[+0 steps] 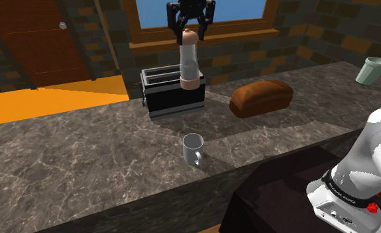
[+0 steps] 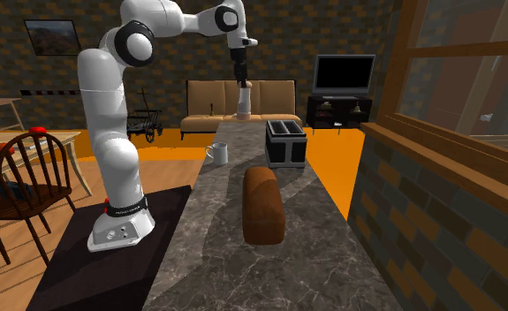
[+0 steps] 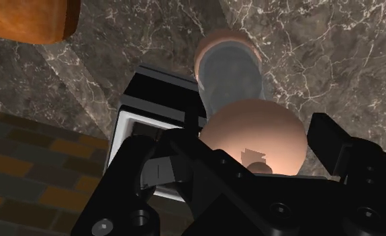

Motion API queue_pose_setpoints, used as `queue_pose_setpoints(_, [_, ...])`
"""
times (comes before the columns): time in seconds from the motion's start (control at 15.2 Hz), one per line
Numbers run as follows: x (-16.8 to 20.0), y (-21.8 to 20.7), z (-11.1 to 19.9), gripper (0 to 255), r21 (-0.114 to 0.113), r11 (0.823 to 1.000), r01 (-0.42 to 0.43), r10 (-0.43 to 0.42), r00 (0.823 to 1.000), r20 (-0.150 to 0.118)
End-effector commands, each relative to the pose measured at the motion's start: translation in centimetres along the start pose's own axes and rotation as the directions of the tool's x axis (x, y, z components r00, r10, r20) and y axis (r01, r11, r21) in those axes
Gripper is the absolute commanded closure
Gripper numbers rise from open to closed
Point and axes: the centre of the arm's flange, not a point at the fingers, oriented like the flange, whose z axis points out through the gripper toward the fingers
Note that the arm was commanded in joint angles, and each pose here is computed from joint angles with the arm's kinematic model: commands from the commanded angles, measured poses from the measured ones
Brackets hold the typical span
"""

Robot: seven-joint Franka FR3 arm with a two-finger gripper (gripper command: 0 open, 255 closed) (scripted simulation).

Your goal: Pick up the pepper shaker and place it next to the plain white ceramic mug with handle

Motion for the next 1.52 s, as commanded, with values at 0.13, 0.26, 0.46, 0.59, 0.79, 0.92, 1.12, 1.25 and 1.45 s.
queue_pose_setpoints(0.13, [-0.9, -5.0, -0.1, 255, 0.000, 1.000, -0.002, 0.002, 1.000, 0.000])
queue_pose_setpoints(0.26, [-1.4, -7.6, -0.1, 255, 0.000, 1.000, -0.002, 0.002, 1.000, 0.000])
queue_pose_setpoints(0.46, [-2.1, -11.5, -0.2, 255, 0.000, 1.000, -0.002, 0.002, 1.000, 0.000])
queue_pose_setpoints(0.59, [-2.4, -12.9, 0.3, 255, 0.000, 1.000, -0.002, 0.002, 1.000, 0.000])
queue_pose_setpoints(0.79, [-2.5, -12.9, 1.9, 255, 0.000, 1.000, -0.002, 0.002, 1.000, 0.000])
queue_pose_setpoints(0.92, [-2.6, -12.9, 3.0, 255, 0.000, 1.000, -0.002, 0.002, 1.000, 0.000])
queue_pose_setpoints(1.12, [-2.7, -12.9, 4.5, 255, 0.000, 1.000, -0.002, 0.002, 1.000, 0.000])
queue_pose_setpoints(1.25, [-2.8, -12.9, 5.6, 255, 0.000, 1.000, -0.002, 0.002, 1.000, 0.000])
queue_pose_setpoints(1.45, [-3.0, -12.8, 7.2, 255, 0.000, 1.000, -0.002, 0.002, 1.000, 0.000])
